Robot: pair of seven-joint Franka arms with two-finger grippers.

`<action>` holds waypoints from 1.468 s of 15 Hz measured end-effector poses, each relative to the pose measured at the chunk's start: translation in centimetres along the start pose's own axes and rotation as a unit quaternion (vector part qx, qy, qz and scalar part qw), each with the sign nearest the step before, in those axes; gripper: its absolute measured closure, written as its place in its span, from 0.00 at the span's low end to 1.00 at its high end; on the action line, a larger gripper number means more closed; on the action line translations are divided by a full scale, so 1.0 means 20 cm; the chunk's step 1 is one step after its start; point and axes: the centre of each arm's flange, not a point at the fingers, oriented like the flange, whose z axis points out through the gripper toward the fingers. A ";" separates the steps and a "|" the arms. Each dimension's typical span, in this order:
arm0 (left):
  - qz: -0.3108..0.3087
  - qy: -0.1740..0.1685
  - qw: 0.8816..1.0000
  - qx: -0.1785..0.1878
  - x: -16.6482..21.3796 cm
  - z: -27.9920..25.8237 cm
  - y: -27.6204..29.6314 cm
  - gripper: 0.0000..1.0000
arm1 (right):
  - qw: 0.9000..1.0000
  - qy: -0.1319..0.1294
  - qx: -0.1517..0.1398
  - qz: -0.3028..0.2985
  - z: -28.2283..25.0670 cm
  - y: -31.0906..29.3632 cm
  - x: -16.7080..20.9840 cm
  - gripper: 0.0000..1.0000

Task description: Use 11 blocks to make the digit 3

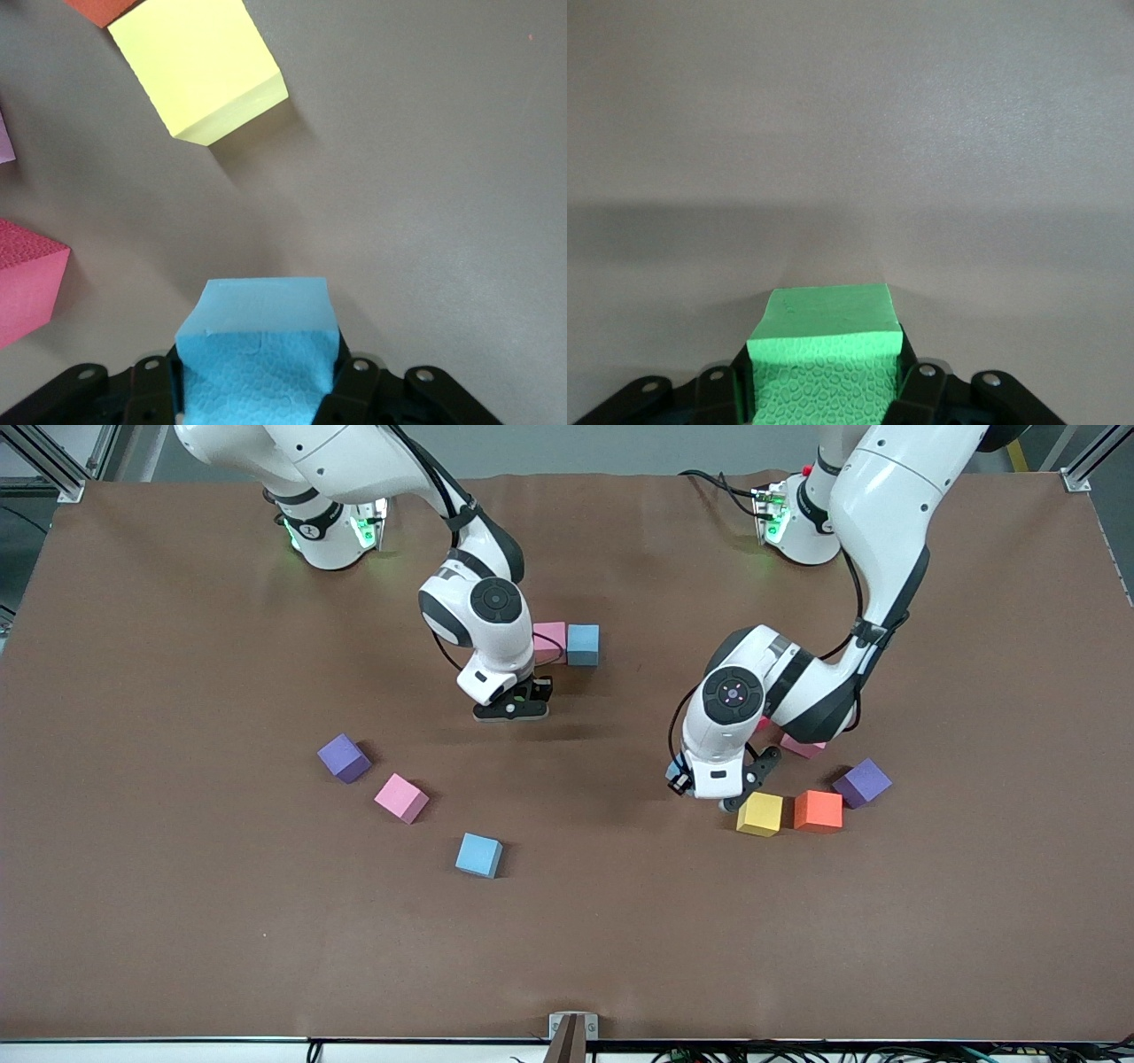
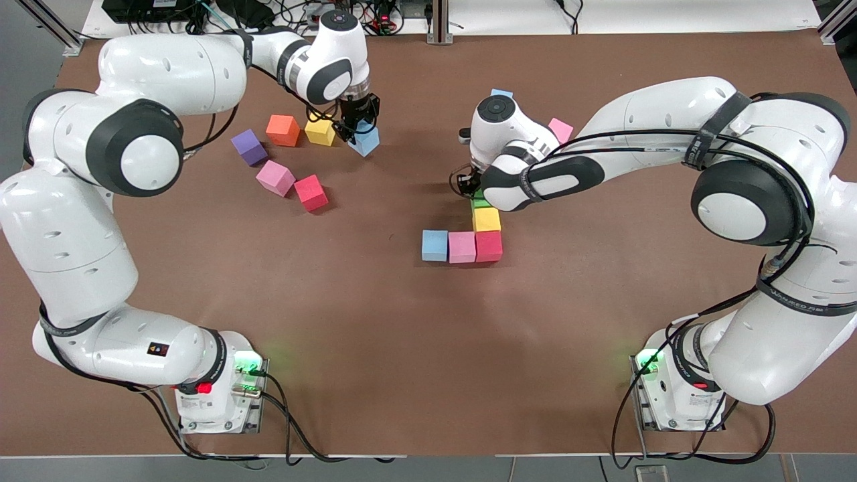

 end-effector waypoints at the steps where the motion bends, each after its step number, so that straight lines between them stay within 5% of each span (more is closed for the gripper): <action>1: 0.000 0.000 1.000 0.000 0.00 0.00 0.00 0.45 | 1.000 0.000 0.000 0.000 0.00 0.00 0.00 0.44; 22: -0.003 0.000 1.000 0.001 0.02 0.00 -0.01 0.45 | 1.000 -0.003 -0.004 0.006 0.00 -0.01 0.00 0.44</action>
